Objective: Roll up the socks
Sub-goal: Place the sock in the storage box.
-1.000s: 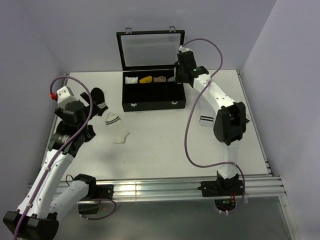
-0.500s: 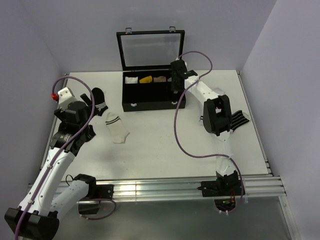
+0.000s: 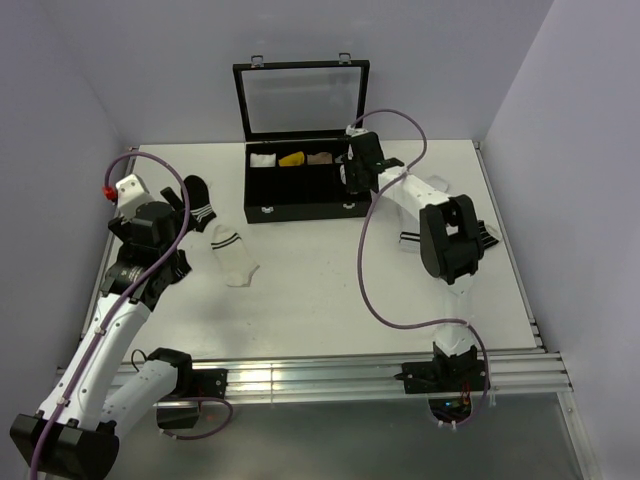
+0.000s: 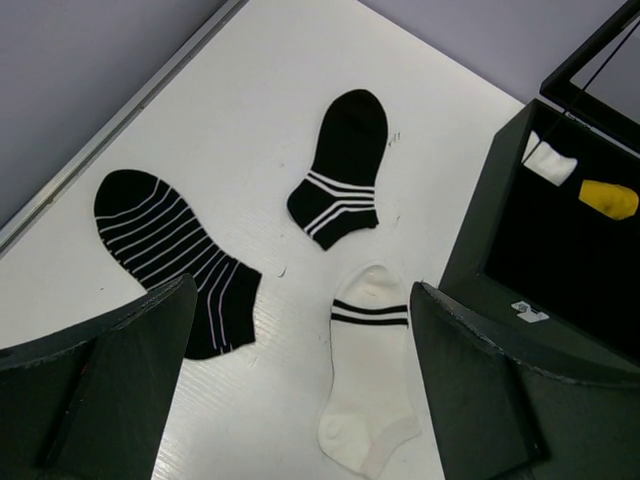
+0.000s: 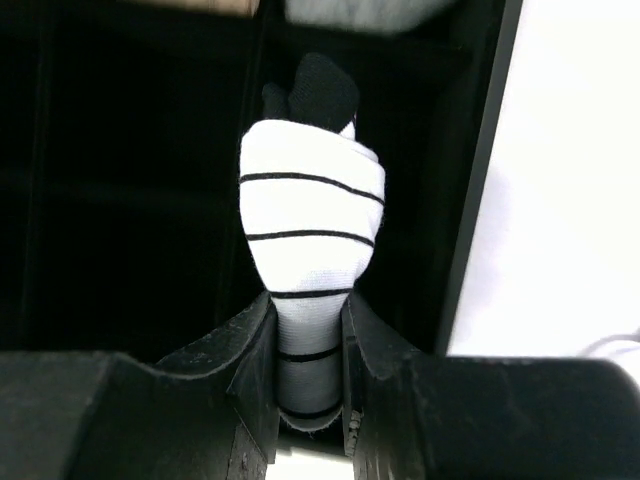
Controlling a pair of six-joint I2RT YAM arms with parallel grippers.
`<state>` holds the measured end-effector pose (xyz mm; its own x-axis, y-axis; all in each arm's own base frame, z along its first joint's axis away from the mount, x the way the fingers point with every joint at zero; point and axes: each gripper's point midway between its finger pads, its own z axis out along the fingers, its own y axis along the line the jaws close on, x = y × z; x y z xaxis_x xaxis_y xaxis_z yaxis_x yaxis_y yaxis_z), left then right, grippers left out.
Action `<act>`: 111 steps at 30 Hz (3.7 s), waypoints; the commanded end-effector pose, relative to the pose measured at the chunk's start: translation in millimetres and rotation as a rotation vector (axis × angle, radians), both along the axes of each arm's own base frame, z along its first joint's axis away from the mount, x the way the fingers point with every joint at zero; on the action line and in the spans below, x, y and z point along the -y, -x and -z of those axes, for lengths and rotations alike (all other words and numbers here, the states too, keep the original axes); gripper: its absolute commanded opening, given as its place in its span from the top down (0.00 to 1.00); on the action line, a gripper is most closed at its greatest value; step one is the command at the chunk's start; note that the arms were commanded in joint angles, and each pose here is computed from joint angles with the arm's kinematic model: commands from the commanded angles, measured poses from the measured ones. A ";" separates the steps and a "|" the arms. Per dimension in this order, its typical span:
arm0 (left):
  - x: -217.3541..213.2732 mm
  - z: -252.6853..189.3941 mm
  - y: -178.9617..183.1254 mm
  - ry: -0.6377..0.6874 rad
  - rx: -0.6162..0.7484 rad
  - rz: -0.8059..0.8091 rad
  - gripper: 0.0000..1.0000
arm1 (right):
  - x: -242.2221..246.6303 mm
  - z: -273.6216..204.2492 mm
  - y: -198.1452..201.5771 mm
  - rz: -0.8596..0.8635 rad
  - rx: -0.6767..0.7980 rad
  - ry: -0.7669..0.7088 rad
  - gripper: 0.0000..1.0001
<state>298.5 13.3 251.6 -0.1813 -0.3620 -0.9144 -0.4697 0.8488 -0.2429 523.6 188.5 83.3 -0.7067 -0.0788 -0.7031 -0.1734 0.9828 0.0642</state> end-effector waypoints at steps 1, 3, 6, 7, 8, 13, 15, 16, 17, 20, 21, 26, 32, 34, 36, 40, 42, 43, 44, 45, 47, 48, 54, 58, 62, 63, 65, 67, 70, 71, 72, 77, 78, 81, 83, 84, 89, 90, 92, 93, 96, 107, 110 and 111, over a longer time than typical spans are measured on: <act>-4.2 -2.3 -1.6 -0.021 0.009 -0.009 0.08 | 3.6 -35.0 14.9 -0.161 0.097 0.069 1.00; -4.1 -1.8 -1.8 -0.020 0.009 -0.008 0.08 | -0.6 -36.8 20.1 -0.225 0.112 0.070 1.00; -4.3 -1.4 -2.0 -0.021 0.007 -0.008 0.08 | 0.1 -34.0 21.6 -0.286 0.088 0.116 1.00; -4.3 -2.4 -1.9 -0.021 0.010 -0.008 0.08 | 1.1 -32.2 20.8 -0.296 0.080 0.133 1.00; -4.2 -1.7 -1.8 -0.022 0.008 -0.006 0.08 | 2.2 -22.7 20.5 -0.323 0.062 0.160 1.00; -3.7 -0.3 -1.2 -0.024 0.000 -0.001 0.08 | 2.9 -10.7 23.0 -0.422 0.017 0.214 1.00; -3.2 -0.2 -1.3 -0.023 0.000 0.002 0.08 | 6.1 -2.8 25.9 -0.456 -0.008 0.244 1.00; -2.6 -0.4 -1.6 -0.021 0.001 0.005 0.08 | 5.9 -3.5 25.6 -0.469 -0.008 0.250 1.00; -2.4 -0.2 -2.0 -0.023 0.000 0.008 0.08 | 6.3 -0.7 26.8 -0.495 -0.018 0.260 1.00; -1.3 1.2 -2.8 -0.025 -0.006 0.014 0.08 | 10.8 8.9 28.4 -0.527 -0.059 0.292 1.00; -1.7 1.2 -2.9 -0.023 -0.006 0.012 0.08 | 13.3 8.0 27.3 -0.527 -0.067 0.301 1.00; -0.6 6.0 -5.3 -0.025 -0.023 0.017 0.08 | 25.8 24.6 23.3 -0.531 -0.123 0.350 1.00; 0.2 10.7 -8.3 -0.026 -0.040 0.019 0.08 | 44.7 40.9 28.2 -0.506 -0.211 0.383 1.00; -0.3 11.5 -9.3 -0.028 -0.043 0.018 0.08 | 51.5 44.3 31.3 -0.491 -0.233 0.397 1.00; 0.3 12.5 -9.8 -0.027 -0.047 0.021 0.08 | 57.8 43.1 32.2 -0.465 -0.227 0.391 1.00; 0.1 15.1 -10.9 -0.027 -0.054 0.021 0.08 | 62.9 20.6 31.2 -0.429 -0.145 0.373 1.00; 0.0 13.9 -11.6 -0.026 -0.052 0.021 0.08 | 63.0 10.9 30.9 -0.423 -0.096 0.371 1.00; 0.3 14.1 -12.0 -0.027 -0.052 0.022 0.08 | 63.2 -7.3 29.2 -0.417 -0.048 0.372 1.00; 0.6 13.9 -12.3 -0.026 -0.051 0.024 0.08 | 63.6 -14.1 28.5 -0.410 -0.025 0.373 1.00; 0.5 14.1 -11.9 -0.027 -0.051 0.024 0.08 | 63.4 -15.8 27.6 -0.407 -0.002 0.372 1.00; 0.0 13.7 -11.7 -0.027 -0.050 0.023 0.08 | 63.7 -32.6 26.5 -0.410 0.051 0.379 1.00; -0.4 13.5 -11.3 -0.029 -0.050 0.022 0.08 | 63.7 -32.7 28.3 -0.417 0.050 0.383 1.00; -0.6 12.6 -10.4 -0.028 -0.047 0.024 0.08 | 64.0 -5.4 27.6 -0.446 -0.009 0.401 1.00; -0.9 12.7 -10.7 -0.031 -0.048 0.023 0.08 | 59.5 10.0 27.4 -0.471 -0.033 0.390 1.00; -0.5 14.5 -11.5 -0.030 -0.053 0.026 0.08 | 54.6 13.7 28.1 -0.502 -0.051 0.383 1.00; -0.3 14.2 -11.4 -0.031 -0.053 0.028 0.08 | 52.7 14.5 27.8 -0.510 -0.051 0.380 1.00; -0.5 14.2 -11.4 -0.030 -0.052 0.028 0.08 | 45.5 15.7 27.8 -0.535 -0.047 0.370 1.00; -0.8 14.3 -11.4 -0.034 -0.055 0.028 0.08 | 42.6 20.6 28.0 -0.554 -0.056 0.370 1.00; -1.3 14.0 -11.5 -0.033 -0.053 0.026 0.08 | 34.0 27.7 30.4 -0.588 -0.061 0.377 1.00; -1.3 14.6 -11.4 -0.034 -0.055 0.026 0.08 | 30.7 29.2 31.7 -0.599 -0.067 0.369 1.00; -1.1 15.0 -11.3 -0.033 -0.056 0.027 0.08 | 27.6 30.9 33.1 -0.612 -0.073 0.362 1.00; -1.3 15.2 -11.7 -0.034 -0.057 0.028 0.08 | 22.7 49.8 38.6 -0.641 -0.140 0.345 1.00; -1.8 16.1 -11.3 -0.034 -0.060 0.026 0.08 | 22.4 52.8 40.1 -0.647 -0.153 0.342 1.00; -0.9 15.9 -12.3 -0.032 -0.057 0.031 0.08 | 23.5 61.2 44.5 -0.650 -0.188 0.339 1.00; -1.0 16.8 -12.7 -0.032 -0.060 0.030 0.08 | 22.7 62.2 45.1 -0.647 -0.178 0.332 1.00; -0.5 17.3 -13.0 -0.031 -0.062 0.033 0.08 | 22.6 61.9 45.1 -0.645 -0.179 0.330 1.00; -0.8 17.8 -13.1 -0.033 -0.065 0.034 0.08 | 25.4 60.9 45.5 -0.641 -0.243 0.342 0.95; -1.1 17.1 -13.3 -0.030 -0.062 0.032 0.08 | 26.1 59.6 46.0 -0.632 -0.247 0.342 0.93; -1.4 18.2 -13.2 -0.033 -0.065 0.033 0.08 | 24.9 58.8 47.9 -0.632 -0.237 0.331 0.84; -0.8 18.3 -13.4 -0.029 -0.064 0.034 0.08 | 23.7 56.2 49.1 -0.633 -0.228 0.323 0.82; -0.3 17.8 -13.6 -0.029 -0.063 0.038 0.08 | 16.6 41.5 50.7 -0.637 -0.175 0.277 0.70; -0.4 17.2 -13.0 -0.025 -0.060 0.038 0.08 | -1.3 1.0 45.8 -0.660 -0.072 0.196 0.58; -0.4 17.5 -12.8 -0.026 -0.062 0.038 0.08 | -1.4 -4.0 43.1 -0.650 -0.058 0.192 0.57; -0.5 17.5 -12.8 -0.027 -0.062 0.039 0.08 | -2.1 -6.0 43.0 -0.648 -0.054 0.192 0.57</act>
<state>306.9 15.2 225.3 -0.2817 -0.3268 -0.9021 -0.4669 0.8681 -0.1687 498.4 178.9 67.7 -0.5036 -0.6438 -0.5761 -0.7181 0.6827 -0.1353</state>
